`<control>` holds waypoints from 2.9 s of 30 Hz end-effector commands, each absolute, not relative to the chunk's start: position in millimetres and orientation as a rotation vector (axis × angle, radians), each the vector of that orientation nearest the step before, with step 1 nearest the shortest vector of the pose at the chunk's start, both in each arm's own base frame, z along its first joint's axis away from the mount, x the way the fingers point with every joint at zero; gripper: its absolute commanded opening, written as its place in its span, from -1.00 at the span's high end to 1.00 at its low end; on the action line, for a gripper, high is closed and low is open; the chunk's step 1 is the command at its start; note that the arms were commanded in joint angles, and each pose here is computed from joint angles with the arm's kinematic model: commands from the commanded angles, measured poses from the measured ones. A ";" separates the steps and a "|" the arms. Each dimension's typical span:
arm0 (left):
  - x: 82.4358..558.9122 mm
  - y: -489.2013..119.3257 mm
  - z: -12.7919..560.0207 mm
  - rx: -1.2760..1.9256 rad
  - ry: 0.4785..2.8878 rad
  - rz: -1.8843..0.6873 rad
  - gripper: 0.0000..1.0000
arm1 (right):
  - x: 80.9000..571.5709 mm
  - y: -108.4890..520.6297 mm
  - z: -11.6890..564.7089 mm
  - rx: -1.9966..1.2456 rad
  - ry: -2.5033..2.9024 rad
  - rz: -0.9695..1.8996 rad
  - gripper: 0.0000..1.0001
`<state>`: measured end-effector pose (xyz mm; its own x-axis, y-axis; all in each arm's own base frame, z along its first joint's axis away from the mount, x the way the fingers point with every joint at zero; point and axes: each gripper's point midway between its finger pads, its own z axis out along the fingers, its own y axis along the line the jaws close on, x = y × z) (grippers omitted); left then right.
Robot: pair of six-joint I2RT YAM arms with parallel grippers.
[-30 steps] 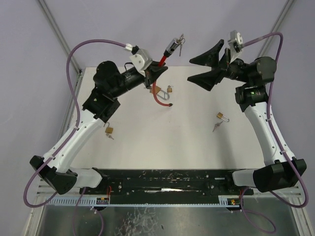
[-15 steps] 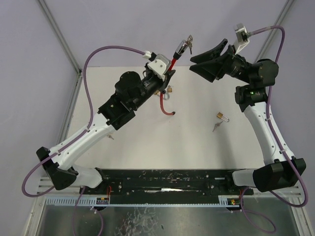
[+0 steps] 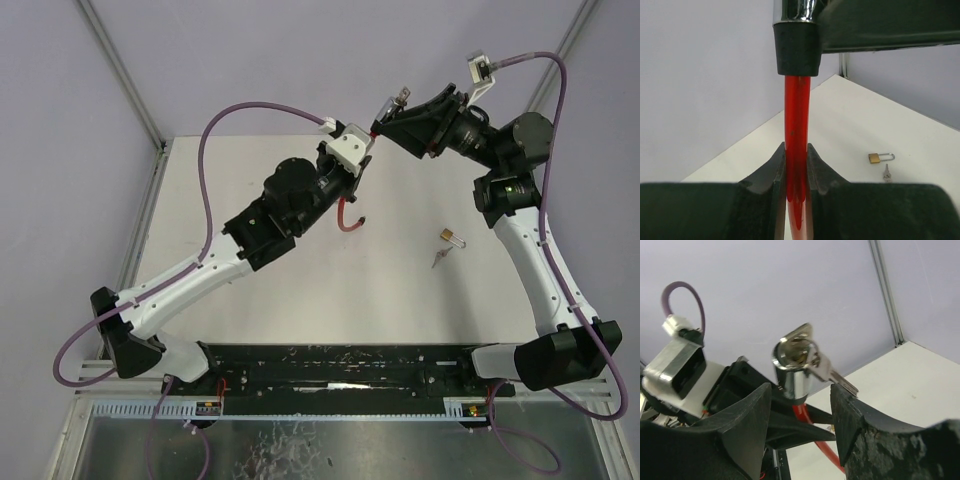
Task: Lock with the key
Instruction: Pick up the lock from the center of the board.
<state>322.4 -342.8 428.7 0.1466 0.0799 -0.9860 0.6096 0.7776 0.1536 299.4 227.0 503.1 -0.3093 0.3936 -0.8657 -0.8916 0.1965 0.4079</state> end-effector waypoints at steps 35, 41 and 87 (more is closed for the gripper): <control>221.0 -371.2 475.8 1.145 1.123 -1.173 1.00 | 217.2 226.2 526.9 -1.075 0.907 1.368 0.94; 217.2 -370.4 468.6 1.169 1.093 -1.320 0.73 | 218.1 227.0 525.6 -1.077 0.907 1.401 1.00; 227.9 -370.8 428.8 1.133 1.081 -1.562 0.99 | 216.5 227.3 508.7 -1.101 0.936 1.451 0.24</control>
